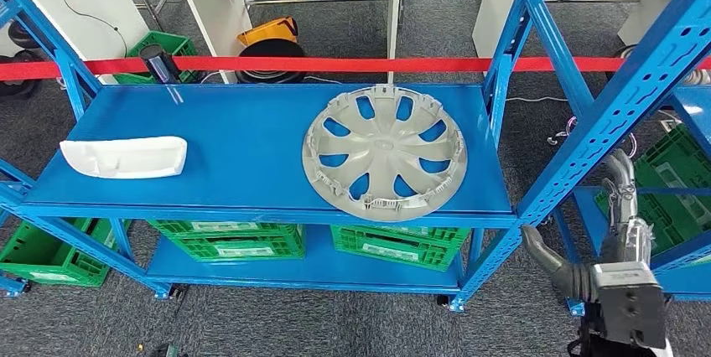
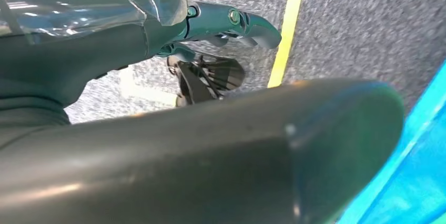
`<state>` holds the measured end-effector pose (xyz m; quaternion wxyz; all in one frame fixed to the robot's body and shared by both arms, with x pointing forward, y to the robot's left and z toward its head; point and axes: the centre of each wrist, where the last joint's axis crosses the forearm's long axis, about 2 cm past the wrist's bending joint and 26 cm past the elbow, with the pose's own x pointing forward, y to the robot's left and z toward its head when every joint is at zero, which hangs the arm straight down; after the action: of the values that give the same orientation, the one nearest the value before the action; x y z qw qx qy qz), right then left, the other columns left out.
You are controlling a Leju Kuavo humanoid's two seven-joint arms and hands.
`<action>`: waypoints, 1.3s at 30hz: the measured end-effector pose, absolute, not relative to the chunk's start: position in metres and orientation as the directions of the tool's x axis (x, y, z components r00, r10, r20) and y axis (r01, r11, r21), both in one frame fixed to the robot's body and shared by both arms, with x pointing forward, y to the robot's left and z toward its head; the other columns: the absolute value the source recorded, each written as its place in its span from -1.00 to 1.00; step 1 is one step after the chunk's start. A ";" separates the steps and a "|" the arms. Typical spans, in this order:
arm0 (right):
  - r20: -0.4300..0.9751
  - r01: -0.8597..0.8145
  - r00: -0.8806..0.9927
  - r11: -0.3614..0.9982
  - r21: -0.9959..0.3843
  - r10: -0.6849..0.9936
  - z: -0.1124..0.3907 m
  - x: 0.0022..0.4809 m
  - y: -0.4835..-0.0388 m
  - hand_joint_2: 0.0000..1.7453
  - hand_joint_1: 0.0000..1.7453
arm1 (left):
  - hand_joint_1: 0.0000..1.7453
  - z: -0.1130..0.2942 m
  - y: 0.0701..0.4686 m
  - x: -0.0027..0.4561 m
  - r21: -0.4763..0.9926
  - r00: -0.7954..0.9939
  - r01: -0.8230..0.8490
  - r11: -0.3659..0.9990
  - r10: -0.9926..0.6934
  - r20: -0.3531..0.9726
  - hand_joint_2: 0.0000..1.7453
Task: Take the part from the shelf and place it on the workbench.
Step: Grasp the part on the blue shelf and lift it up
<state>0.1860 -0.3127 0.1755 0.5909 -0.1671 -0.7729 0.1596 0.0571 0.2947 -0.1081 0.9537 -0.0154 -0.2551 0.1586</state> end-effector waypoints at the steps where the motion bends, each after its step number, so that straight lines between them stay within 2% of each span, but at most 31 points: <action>1: 0.850 0.077 -0.224 0.878 -0.473 0.477 0.173 0.187 -0.316 1.00 -1.00 | -1.00 -0.108 0.295 0.057 -0.110 0.823 -0.290 0.951 0.307 0.479 -1.00; 6: 0.801 0.105 -0.161 0.817 -0.567 0.576 0.161 0.190 -0.337 1.00 -1.00 | -1.00 -0.108 0.295 0.061 -0.113 0.828 -0.278 0.954 0.297 0.475 -1.00; 13: 0.741 0.187 -0.181 0.762 -0.620 0.647 0.160 0.189 -0.359 1.00 -1.00 | -1.00 -0.108 0.290 0.061 -0.121 0.840 -0.248 0.961 0.276 0.468 -1.00; 20: 0.713 0.231 -0.355 0.796 -0.560 0.605 0.168 0.202 -0.367 1.00 -1.00 | -1.00 -0.107 0.287 0.068 -0.118 0.830 -0.275 0.954 0.298 0.471 -1.00; 24: 0.710 0.180 -0.467 0.843 -0.507 0.527 0.176 0.219 -0.355 1.00 -1.00 | -1.00 -0.105 0.286 0.077 -0.123 0.816 -0.295 0.948 0.317 0.484 -1.00; 28: 0.715 0.068 -0.552 0.879 -0.473 0.428 0.188 0.240 -0.326 1.00 -1.00 | -1.00 -0.103 0.284 0.086 -0.141 0.797 -0.304 0.942 0.333 0.503 -1.00; 34: 0.763 -0.086 -0.550 0.886 -0.455 0.339 0.190 0.264 -0.294 1.00 -1.00 | -1.00 -0.103 0.280 0.086 -0.155 0.774 -0.340 0.927 0.370 0.513 -1.00; 39: 0.788 -0.117 -0.519 0.886 -0.448 0.330 0.183 0.268 -0.289 1.00 -1.00 | -1.00 -0.105 0.284 0.078 -0.142 0.777 -0.345 0.928 0.367 0.512 -1.00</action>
<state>0.2680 -0.2890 0.1829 0.4861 -0.0632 -0.8408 0.2297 0.0778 0.2837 -0.1051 0.9424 -0.0199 -0.2756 0.1887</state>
